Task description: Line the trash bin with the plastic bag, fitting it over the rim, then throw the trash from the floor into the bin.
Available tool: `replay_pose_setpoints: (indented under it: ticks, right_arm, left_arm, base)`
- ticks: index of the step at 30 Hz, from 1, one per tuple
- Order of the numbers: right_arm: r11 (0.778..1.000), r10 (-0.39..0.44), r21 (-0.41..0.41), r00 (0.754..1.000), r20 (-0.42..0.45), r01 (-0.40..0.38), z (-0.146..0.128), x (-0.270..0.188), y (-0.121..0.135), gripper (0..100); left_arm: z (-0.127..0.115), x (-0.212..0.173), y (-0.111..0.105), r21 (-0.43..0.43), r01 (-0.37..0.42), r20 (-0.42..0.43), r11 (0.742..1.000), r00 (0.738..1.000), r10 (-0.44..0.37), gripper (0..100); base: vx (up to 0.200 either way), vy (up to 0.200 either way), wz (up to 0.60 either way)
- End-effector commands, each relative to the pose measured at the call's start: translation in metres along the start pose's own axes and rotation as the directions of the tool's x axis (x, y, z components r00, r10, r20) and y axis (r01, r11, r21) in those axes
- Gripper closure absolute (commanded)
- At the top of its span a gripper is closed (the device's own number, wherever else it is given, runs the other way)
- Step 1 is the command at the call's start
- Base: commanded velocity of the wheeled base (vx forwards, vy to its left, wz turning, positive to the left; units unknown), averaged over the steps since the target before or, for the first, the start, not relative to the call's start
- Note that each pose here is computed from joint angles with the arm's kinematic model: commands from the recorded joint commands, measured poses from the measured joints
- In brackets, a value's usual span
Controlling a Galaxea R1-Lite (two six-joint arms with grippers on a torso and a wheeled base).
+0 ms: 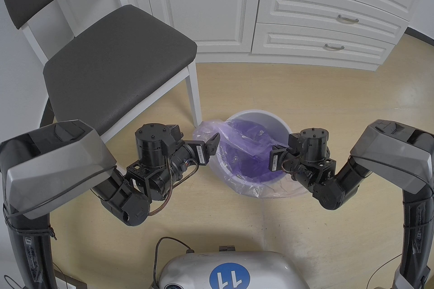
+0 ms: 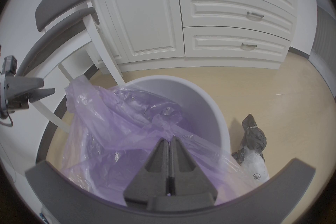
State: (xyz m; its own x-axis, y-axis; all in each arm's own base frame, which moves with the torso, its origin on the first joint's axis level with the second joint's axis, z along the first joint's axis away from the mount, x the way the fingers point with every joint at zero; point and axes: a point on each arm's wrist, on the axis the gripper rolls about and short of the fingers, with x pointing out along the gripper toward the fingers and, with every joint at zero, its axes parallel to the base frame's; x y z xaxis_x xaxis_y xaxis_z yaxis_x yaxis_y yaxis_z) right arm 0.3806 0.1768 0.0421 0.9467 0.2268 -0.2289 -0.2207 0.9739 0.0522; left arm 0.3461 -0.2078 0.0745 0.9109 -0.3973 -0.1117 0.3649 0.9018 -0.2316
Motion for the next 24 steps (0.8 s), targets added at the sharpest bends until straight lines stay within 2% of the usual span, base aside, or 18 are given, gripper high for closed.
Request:
replay_pose_setpoints:
  ticks: [1,5,9,24]
  right_arm:
    - [0.998,0.052,0.024,0.999,0.005,-0.052,0.029,0.012,0.0,100]
    - [0.998,0.066,0.021,0.998,-0.026,-0.065,0.024,0.012,0.001,100]
    - [0.995,0.066,0.08,0.996,-0.052,-0.061,0.015,0.009,0.001,100]
    - [0.992,0.024,0.127,1.0,0.015,-0.026,0.035,0.012,-0.011,100]
  left_arm:
    - [0.004,-0.001,0.001,-0.001,0.005,0.006,1.0,1.0,-0.005,0]
    - [0.006,-0.002,0.001,-0.003,0.012,0.007,1.0,1.0,-0.012,0]
    - [0.005,-0.002,0.0,0.014,0.013,0.007,1.0,1.0,-0.013,0]
    - [0.01,-0.004,-0.003,0.015,0.021,0.032,1.0,0.999,-0.021,0]
  base:
    - [0.0,0.0,0.0]
    - [0.0,0.0,0.0]
    - [0.0,0.0,0.0]
    - [0.0,0.0,0.0]
